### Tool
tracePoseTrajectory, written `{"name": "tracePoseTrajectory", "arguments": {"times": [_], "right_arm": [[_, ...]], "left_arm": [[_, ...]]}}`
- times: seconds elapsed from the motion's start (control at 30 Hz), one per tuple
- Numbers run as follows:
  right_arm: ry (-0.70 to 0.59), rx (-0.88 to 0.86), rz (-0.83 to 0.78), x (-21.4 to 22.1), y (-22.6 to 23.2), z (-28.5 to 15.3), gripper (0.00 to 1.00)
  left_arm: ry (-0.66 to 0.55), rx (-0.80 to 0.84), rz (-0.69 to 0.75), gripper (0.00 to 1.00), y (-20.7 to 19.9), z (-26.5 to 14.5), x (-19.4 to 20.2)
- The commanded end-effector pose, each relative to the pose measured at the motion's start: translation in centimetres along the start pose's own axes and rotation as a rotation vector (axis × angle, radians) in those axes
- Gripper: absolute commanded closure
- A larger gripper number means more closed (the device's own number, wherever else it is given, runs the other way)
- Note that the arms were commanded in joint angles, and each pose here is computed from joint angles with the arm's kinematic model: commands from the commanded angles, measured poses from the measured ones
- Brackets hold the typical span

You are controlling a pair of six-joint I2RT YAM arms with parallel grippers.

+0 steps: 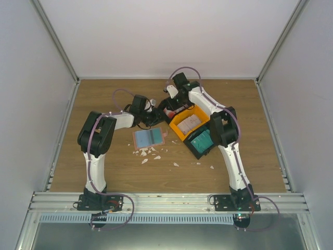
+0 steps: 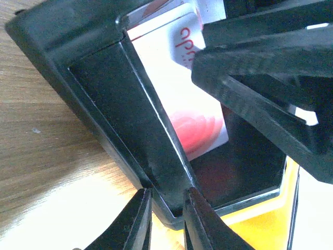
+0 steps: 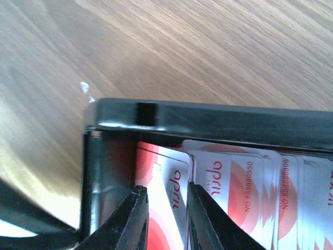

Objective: Put the credit cards into the card holder
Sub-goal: Pick up the credit card from the storage box.

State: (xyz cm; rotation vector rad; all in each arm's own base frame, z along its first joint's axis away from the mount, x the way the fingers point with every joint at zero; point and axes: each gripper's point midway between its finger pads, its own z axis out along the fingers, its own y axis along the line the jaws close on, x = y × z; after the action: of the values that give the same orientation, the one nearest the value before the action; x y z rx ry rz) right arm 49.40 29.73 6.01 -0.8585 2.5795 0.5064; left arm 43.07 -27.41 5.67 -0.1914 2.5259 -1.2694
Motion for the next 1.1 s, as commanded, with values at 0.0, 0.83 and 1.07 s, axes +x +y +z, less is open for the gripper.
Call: {"name": "tracePoseTrajectory", "arguments": {"times": [0.0,0.83,1.07], "right_arm": [[-0.025,-0.068,-0.032,-0.7,2.2,-2.7,0.77],[-0.051,0.018,-0.058,-1.1,1.7,-3.3,0.99],[-0.215,0.084,-0.088,-4.7,2.4,-9.3,1.0]], "left_arm": [[-0.017,-0.02,0.028,0.79,0.2,0.8,-0.5],[-0.039,-0.009,0.065,0.78,-0.9,0.0,-1.0],[-0.159,-0.013,0.142,0.66,-4.4,-3.7,-2.7]]}}
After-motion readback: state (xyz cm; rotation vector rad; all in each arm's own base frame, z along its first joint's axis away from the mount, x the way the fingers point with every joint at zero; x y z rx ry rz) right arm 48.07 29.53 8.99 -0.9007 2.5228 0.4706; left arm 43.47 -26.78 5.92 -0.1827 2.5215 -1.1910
